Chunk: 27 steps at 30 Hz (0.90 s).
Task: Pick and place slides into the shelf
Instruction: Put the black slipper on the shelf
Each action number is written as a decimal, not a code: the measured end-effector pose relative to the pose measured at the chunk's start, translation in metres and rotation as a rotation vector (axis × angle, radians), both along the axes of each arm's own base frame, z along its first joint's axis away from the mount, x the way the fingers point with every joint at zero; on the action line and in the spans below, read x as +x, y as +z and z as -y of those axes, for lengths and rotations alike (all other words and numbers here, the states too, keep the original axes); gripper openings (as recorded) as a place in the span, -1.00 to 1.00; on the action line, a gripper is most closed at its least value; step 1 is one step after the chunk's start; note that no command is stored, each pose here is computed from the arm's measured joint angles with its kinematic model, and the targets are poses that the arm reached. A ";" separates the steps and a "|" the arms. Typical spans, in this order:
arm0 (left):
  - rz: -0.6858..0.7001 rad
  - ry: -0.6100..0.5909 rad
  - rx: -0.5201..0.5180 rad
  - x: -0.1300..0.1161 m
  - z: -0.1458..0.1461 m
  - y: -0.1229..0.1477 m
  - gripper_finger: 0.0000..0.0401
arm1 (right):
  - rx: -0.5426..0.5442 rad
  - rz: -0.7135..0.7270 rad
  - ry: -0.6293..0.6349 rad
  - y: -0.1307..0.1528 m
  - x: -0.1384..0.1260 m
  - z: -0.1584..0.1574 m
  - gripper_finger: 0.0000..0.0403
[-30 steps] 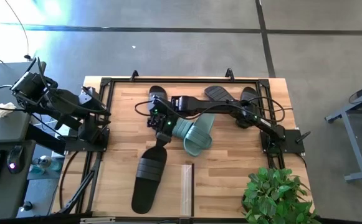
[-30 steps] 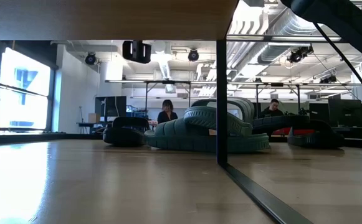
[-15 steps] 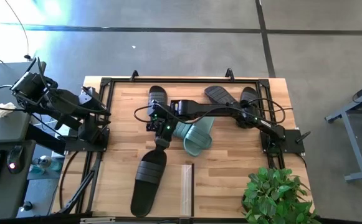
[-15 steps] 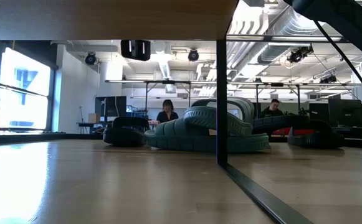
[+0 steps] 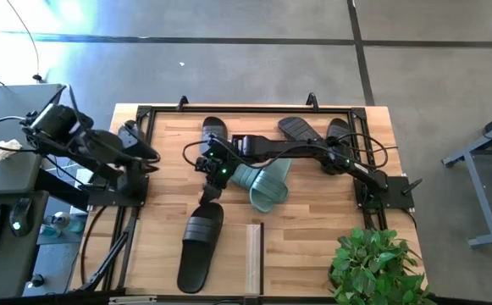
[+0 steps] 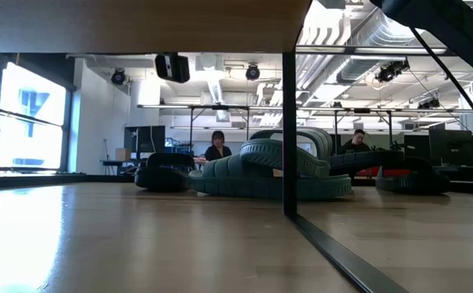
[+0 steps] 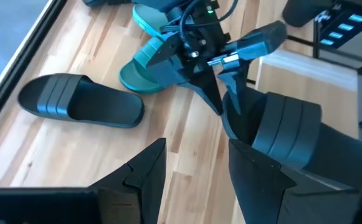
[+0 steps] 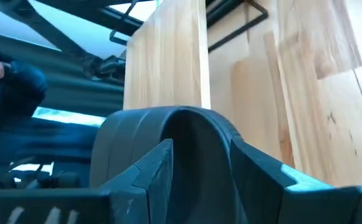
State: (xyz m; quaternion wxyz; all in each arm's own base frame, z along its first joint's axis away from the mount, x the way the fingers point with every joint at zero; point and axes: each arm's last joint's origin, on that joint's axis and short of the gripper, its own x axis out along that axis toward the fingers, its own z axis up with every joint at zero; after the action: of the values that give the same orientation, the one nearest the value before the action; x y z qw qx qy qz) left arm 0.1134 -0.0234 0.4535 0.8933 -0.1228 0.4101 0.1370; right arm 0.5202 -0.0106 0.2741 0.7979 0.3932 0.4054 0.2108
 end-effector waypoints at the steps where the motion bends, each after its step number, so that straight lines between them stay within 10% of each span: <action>1: -0.008 -0.006 0.007 0.002 0.001 -0.001 -0.22 | -0.007 -0.004 -0.002 0.002 -0.001 0.004 -0.26; 8: -0.033 -0.021 0.026 0.010 0.003 -0.003 -0.22 | -0.125 -0.075 0.023 0.023 -0.029 0.024 -0.27; 15: -0.032 -0.020 0.026 0.010 0.003 -0.003 -0.22 | -0.511 -0.241 -0.018 0.049 -0.070 0.010 -0.57; 27: -0.030 -0.020 0.045 0.010 0.002 -0.003 -0.22 | -0.492 -0.214 0.017 0.026 -0.055 -0.049 -0.99</action>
State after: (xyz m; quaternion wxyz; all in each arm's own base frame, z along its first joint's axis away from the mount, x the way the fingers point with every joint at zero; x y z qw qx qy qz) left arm 0.1230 -0.0257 0.4508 0.8910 -0.0966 0.4212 0.1393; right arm 0.4656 0.0389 0.2998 0.8202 0.2041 0.5298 0.0698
